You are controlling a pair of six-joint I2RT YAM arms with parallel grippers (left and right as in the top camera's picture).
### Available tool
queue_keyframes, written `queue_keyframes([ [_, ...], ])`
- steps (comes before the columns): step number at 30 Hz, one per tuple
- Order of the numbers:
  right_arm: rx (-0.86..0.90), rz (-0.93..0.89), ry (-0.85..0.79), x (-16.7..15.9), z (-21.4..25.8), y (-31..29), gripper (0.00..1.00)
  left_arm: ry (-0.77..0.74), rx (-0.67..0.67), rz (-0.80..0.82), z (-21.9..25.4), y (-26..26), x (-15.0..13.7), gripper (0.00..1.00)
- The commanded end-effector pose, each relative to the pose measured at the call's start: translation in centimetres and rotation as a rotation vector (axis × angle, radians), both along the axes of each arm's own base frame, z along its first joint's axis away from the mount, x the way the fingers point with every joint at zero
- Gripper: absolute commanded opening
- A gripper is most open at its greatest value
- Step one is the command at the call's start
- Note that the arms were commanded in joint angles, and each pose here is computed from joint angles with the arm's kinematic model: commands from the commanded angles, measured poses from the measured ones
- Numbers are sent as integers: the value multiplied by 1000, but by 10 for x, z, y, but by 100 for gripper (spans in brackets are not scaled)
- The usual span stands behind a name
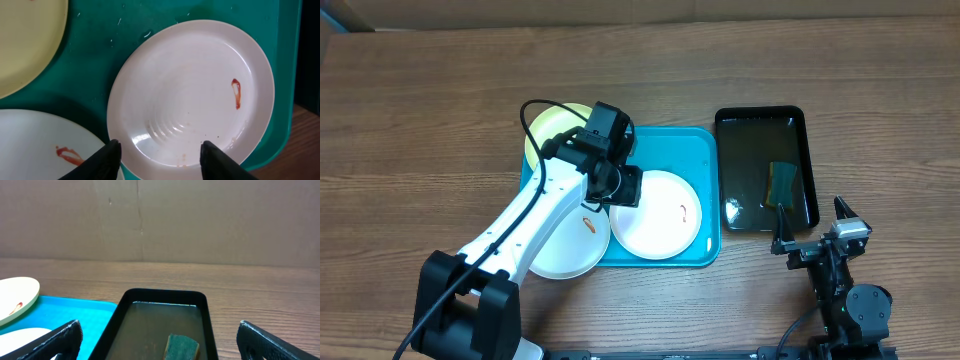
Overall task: Clean dirty plates on tray and stack at the side
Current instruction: 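Reach the left gripper to the front-left white plate and grip its rim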
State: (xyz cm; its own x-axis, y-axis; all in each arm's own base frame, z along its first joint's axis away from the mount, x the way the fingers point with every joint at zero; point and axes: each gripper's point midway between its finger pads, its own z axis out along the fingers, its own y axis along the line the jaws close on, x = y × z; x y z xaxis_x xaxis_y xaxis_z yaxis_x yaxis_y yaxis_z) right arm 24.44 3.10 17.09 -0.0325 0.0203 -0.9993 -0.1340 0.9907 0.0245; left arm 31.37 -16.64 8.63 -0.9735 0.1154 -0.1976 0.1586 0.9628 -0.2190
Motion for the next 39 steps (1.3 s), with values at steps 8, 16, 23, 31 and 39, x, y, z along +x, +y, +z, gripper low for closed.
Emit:
queue_keyframes([
  [8, -4, -10, 0, 1, -3, -2, 100, -22, 102, 56, -17, 16, 17, 47],
  [16, -4, -10, 0, 1, -3, -2, 100, 76, 147, 50, -62, 17, 15, 46],
  [23, -4, -10, 0, 1, -3, -2, 100, 95, 163, 50, -84, 16, 19, 29],
  [31, -4, -10, 0, 1, -3, -2, 100, 4, 146, 135, -68, 23, 55, 6],
  [39, -4, -10, 0, 1, -3, -2, 100, 52, 152, 161, -70, 33, 48, 43],
])
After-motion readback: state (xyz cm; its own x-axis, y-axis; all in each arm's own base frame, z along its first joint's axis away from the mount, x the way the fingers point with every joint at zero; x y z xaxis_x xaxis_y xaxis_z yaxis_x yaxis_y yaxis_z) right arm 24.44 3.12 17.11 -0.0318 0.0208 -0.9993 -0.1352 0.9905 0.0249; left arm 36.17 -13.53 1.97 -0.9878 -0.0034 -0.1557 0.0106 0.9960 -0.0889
